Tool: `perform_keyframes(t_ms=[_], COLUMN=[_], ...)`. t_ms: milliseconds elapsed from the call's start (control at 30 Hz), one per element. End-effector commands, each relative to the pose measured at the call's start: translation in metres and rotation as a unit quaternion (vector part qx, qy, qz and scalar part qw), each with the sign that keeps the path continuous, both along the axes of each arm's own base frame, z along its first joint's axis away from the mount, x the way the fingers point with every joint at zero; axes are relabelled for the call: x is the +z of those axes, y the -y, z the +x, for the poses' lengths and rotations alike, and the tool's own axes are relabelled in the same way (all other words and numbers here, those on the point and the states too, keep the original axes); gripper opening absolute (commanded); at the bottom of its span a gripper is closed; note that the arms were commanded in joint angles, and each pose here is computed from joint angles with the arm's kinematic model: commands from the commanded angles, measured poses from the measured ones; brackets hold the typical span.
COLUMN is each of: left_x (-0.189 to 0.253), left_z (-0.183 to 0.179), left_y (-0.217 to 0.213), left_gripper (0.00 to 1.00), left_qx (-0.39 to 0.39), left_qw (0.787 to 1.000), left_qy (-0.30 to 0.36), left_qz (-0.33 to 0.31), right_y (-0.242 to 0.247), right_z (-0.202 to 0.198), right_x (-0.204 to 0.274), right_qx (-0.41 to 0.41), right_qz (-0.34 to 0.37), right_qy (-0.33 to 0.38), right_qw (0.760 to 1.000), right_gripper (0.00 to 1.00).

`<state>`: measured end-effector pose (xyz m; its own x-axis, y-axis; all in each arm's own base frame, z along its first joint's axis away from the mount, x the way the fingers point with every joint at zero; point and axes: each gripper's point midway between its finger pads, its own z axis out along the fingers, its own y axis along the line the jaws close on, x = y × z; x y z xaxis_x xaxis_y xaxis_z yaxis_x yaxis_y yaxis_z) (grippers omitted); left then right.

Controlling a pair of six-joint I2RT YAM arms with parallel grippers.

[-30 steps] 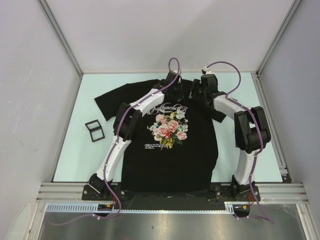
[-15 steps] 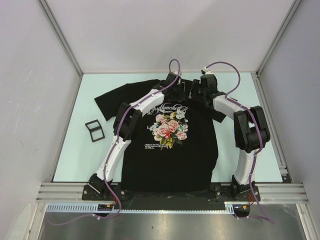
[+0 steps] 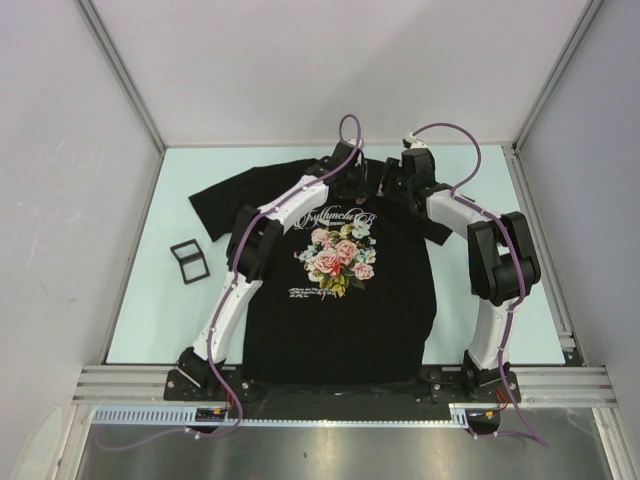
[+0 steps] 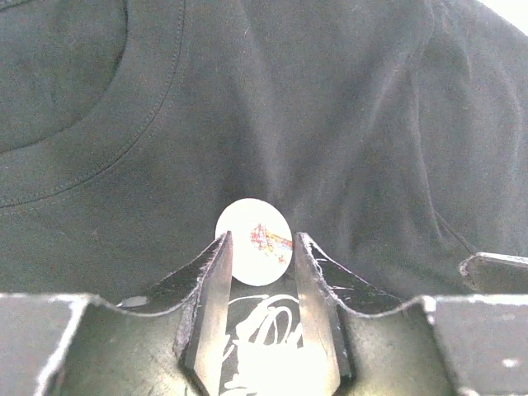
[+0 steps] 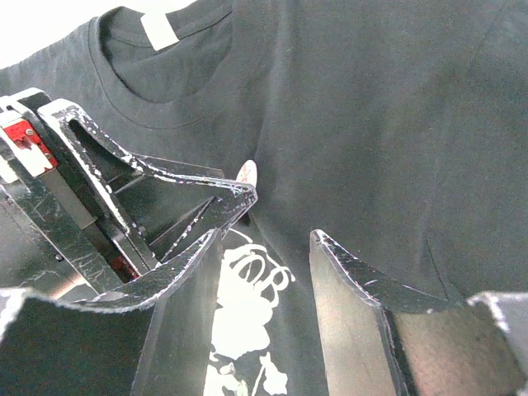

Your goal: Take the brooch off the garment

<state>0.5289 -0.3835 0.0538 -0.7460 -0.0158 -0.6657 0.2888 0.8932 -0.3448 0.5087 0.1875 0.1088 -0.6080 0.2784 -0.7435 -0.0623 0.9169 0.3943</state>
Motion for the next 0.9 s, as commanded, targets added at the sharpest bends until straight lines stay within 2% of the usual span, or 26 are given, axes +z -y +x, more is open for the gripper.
perform_keyframes(t_ms=[0,100,267,400,567,867], left_x=[0.025,0.022,0.014,0.008,0.002,0.005], left_z=[0.004,0.002,0.002,0.004,0.003,0.003], left_y=[0.009,0.010,0.010,0.010,0.011,0.012], left_gripper=[0.45,0.62,0.64,0.55,0.53,0.39], left_qx=[-0.016,-0.022,-0.019,-0.015,-0.016,-0.019], left_qw=[0.999,1.000,1.000,1.000,1.000,1.000], left_qy=[0.025,0.019,0.011,0.006,-0.002,-0.001], left_qz=[-0.012,-0.012,-0.008,-0.004,-0.002,-0.006], right_y=[-0.002,-0.004,-0.003,-0.001,-0.001,0.000], right_z=[0.007,0.006,0.006,0.007,0.007,0.007], right_x=[0.004,0.004,0.005,0.006,0.006,0.006], right_qx=[-0.002,0.001,0.000,-0.003,-0.002,-0.003], right_qz=[0.009,0.009,0.009,0.007,0.006,0.005], right_qy=[0.014,0.014,0.015,0.016,0.015,0.016], right_qw=[1.000,1.000,1.000,1.000,1.000,1.000], right_gripper=[0.51,0.51,0.51,0.51,0.51,0.51])
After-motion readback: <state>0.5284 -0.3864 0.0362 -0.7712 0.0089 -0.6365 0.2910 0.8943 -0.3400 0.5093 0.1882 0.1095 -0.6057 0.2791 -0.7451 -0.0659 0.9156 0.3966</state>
